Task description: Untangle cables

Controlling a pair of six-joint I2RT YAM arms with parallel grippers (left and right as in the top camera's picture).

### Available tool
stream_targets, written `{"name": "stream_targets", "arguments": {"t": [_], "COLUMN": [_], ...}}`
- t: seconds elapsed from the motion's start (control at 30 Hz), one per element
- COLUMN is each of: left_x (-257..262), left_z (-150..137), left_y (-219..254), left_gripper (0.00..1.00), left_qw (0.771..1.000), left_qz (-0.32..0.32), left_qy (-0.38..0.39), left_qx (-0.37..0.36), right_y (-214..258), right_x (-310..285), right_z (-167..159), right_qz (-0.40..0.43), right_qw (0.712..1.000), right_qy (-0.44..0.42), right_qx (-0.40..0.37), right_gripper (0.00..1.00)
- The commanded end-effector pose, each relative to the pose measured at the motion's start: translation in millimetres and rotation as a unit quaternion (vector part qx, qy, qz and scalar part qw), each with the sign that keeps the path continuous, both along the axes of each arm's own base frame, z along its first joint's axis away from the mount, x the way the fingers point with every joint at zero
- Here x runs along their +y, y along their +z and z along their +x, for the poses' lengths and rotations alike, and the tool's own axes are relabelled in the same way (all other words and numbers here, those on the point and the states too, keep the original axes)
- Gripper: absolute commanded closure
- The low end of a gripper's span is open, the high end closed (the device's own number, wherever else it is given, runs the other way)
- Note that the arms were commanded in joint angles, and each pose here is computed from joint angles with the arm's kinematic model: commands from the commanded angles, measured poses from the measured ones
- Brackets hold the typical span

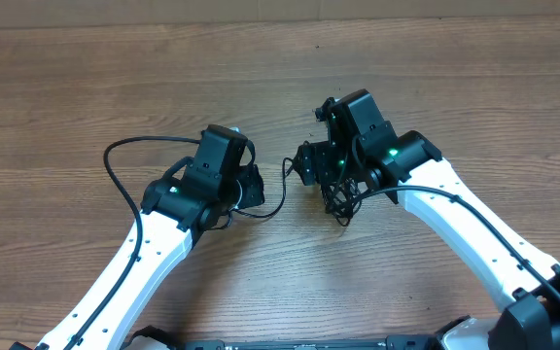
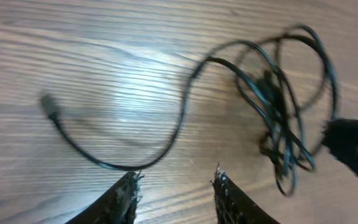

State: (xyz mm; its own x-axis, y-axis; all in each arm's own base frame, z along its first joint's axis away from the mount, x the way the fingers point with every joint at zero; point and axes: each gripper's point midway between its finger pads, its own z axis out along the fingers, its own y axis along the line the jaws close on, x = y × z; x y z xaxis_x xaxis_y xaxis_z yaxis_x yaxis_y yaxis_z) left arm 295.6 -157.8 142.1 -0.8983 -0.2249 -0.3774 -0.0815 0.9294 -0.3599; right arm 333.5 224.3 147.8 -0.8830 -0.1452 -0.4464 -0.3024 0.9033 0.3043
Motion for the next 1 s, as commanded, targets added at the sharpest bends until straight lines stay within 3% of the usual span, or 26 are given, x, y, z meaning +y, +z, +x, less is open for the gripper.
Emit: {"name": "stream_targets", "arguments": {"t": [0.0, 0.1, 0.2, 0.3, 0.53, 0.6, 0.8, 0.97], "left_x": [15, 20, 21, 20, -4, -24, -80, -101], "left_z": [8, 6, 3, 3, 4, 14, 48, 66], "left_y": [11, 9, 7, 7, -24, -40, -54, -68], "left_gripper": [0.55, 0.5, 0.15, 0.02, 0.0, 0.01, 0.01, 0.17], "left_qw": [0.998, 0.997, 0.995, 0.99, 0.966, 0.965, 0.964, 0.959], "left_qz": [0.018, 0.031, 0.02, -0.011, -0.076, -0.099, -0.197, -0.231], "left_qy": [0.061, 0.068, 0.094, 0.143, 0.229, 0.215, 0.142, 0.122], "left_qx": [-0.022, -0.018, -0.004, 0.012, 0.096, 0.113, 0.113, 0.105], "right_y": [-14, -34, -43, -43, -45, -50, -59, -61], "right_x": [4, 4, 3, 3, -5, -27, -45, -51], "right_z": [7, 6, 5, 6, 8, 13, -7, -12], "right_qz": [-0.006, -0.019, -0.026, -0.025, -0.036, -0.071, -0.114, -0.13], "right_qw": [1.0, 0.999, 0.999, 0.999, 0.998, 0.99, 0.981, 0.978], "right_qy": [0.008, 0.006, 0.006, 0.005, -0.03, -0.115, -0.126, -0.128], "right_qx": [0.006, 0.031, 0.043, 0.042, 0.047, 0.051, 0.089, 0.098], "right_gripper": [0.21, 0.23, 0.25, 0.41, 0.37, 0.33, 0.29, 0.29]}}
